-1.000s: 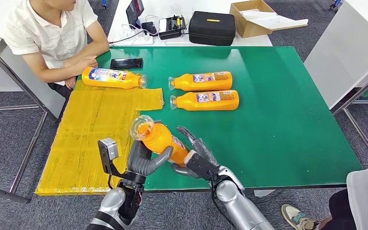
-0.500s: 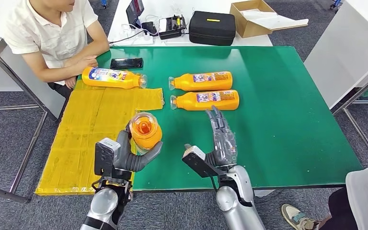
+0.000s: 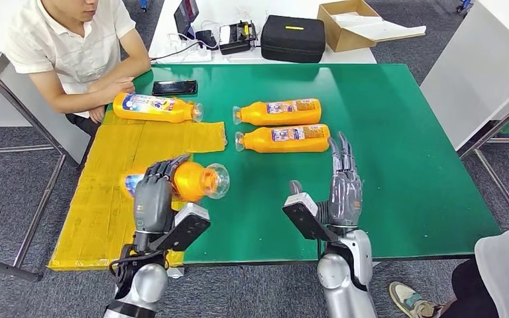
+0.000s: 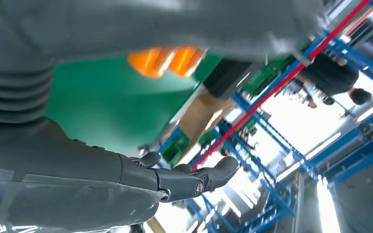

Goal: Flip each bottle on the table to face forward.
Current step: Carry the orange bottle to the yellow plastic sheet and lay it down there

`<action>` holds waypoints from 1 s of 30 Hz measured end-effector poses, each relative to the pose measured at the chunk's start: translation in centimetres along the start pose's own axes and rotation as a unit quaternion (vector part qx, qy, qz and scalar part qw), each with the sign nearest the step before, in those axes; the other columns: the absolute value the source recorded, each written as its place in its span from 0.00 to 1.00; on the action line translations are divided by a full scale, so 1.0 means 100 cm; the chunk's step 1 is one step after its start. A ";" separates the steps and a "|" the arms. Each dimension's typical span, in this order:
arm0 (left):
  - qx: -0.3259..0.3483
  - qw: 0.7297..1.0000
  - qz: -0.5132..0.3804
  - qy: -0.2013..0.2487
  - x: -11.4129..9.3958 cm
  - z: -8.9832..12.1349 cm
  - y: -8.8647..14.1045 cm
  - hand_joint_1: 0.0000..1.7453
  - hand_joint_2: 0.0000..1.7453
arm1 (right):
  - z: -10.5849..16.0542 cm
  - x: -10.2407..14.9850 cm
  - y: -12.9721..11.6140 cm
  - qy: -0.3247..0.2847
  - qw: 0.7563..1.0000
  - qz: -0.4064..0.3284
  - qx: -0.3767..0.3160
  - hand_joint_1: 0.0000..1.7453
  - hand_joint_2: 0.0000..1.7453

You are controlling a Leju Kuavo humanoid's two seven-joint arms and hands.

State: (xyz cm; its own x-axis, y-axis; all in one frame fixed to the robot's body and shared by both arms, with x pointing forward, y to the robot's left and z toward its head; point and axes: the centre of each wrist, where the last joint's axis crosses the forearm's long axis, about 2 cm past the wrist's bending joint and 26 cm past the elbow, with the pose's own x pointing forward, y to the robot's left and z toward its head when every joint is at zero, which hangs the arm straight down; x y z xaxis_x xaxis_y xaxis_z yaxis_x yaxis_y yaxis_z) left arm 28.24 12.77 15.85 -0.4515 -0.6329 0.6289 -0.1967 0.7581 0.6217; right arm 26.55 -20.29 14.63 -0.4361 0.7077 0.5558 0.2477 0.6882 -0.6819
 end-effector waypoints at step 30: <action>-0.195 0.950 -0.206 0.129 -0.079 -0.024 -0.030 1.00 1.00 | -0.013 -0.008 0.025 -0.024 0.993 -0.110 0.034 0.00 1.00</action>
State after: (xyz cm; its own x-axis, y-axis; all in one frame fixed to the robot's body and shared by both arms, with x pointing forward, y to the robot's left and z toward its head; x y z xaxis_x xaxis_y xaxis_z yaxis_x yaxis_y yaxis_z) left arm 34.45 15.09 10.10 -0.1676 -0.9192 0.3562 0.0485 0.3532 0.9343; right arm 28.66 -18.94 13.11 -0.5142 0.5316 0.6731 0.0841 0.8122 -0.5773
